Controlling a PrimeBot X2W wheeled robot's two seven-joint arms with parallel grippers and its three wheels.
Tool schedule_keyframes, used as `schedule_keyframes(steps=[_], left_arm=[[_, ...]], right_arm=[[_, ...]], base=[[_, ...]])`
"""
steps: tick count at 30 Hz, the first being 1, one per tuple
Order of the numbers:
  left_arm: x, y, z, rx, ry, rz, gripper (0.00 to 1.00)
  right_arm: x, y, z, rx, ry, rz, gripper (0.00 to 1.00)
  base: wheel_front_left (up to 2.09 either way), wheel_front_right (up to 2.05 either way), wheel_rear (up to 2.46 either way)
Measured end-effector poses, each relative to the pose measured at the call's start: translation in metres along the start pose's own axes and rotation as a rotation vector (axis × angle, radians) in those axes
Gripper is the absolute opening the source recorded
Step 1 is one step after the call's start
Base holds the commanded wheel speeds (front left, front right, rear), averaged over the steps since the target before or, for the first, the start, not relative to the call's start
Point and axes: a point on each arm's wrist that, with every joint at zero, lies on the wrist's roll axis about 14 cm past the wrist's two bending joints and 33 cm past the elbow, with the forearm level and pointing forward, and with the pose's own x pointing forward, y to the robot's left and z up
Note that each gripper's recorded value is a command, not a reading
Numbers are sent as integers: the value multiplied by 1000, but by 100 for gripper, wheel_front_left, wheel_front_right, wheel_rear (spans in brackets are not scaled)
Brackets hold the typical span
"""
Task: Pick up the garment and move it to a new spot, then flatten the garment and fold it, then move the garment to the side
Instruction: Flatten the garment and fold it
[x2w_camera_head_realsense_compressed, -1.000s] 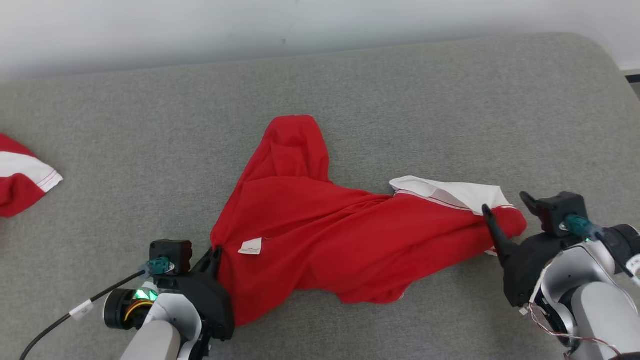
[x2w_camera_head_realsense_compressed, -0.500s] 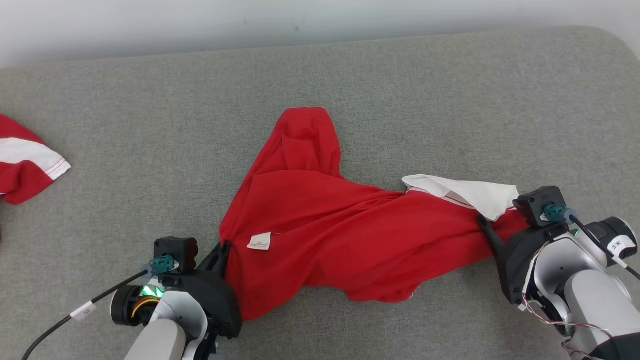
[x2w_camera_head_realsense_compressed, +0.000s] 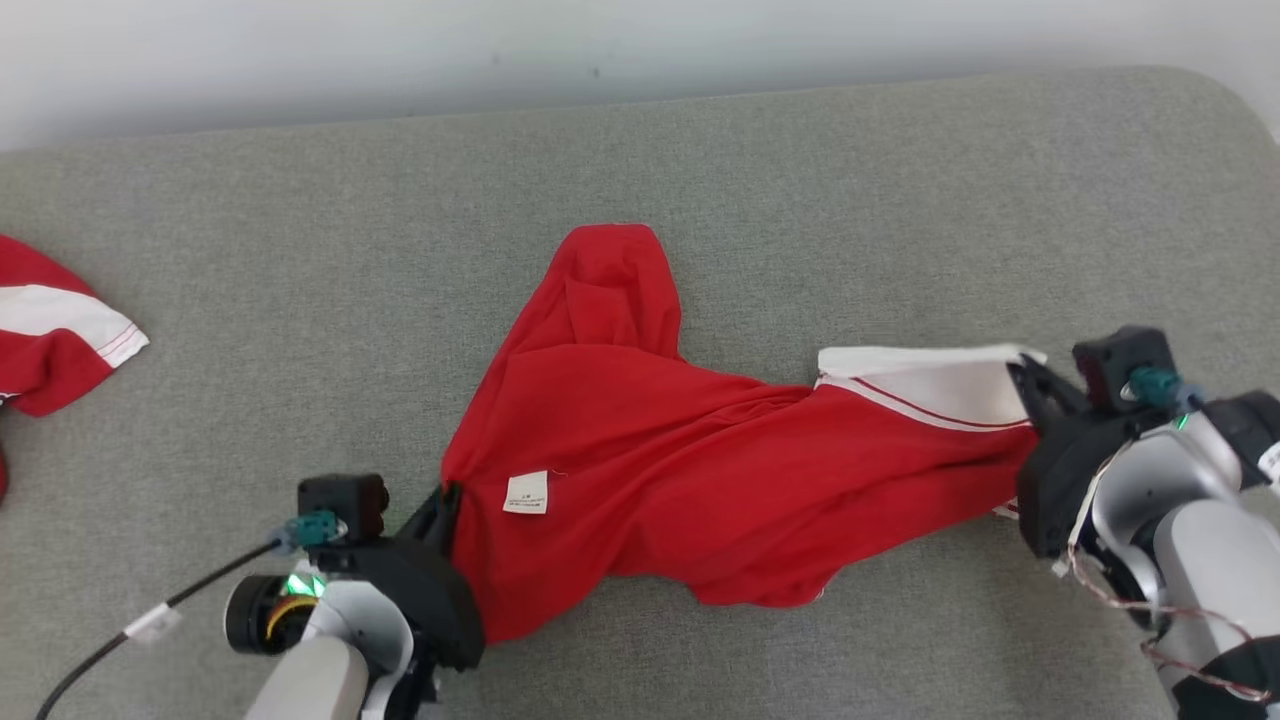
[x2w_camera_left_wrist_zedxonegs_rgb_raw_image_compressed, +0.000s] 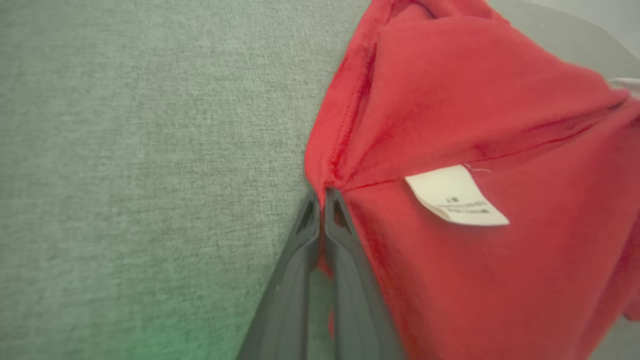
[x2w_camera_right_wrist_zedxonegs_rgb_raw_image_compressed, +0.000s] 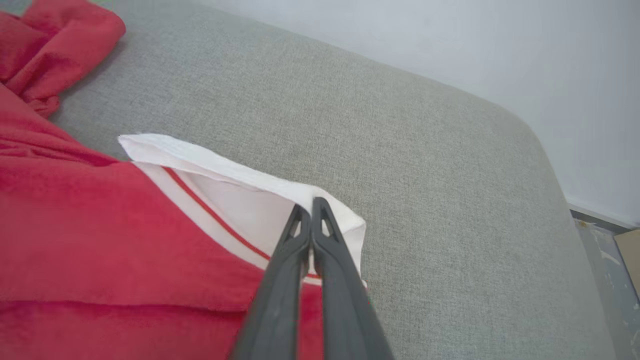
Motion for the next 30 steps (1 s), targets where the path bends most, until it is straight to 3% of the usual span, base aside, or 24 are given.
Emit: schedule_keyframes(steps=[4, 12, 14, 21, 30], left_arm=[[10, -2, 38, -18, -93, -29, 0], [36, 3, 144, 103, -277, -73, 0], [43, -1, 172, 68, -331, -101, 0], [64, 4, 278, -286, -575, -180, 0], [79, 36, 379, -286, -915, -106, 0]], right_arm=[[3, -12, 34, -31, -84, -23, 0], [24, -30, 114, -161, -237, -25, 0], [31, -36, 134, -188, -270, -32, 0], [59, -66, 205, -203, -426, -75, 0], [89, -78, 301, -57, -742, -96, 0]], base=[[0, 0, 0], [0, 0, 0], [0, 0, 0], [0, 0, 0], [0, 0, 0]])
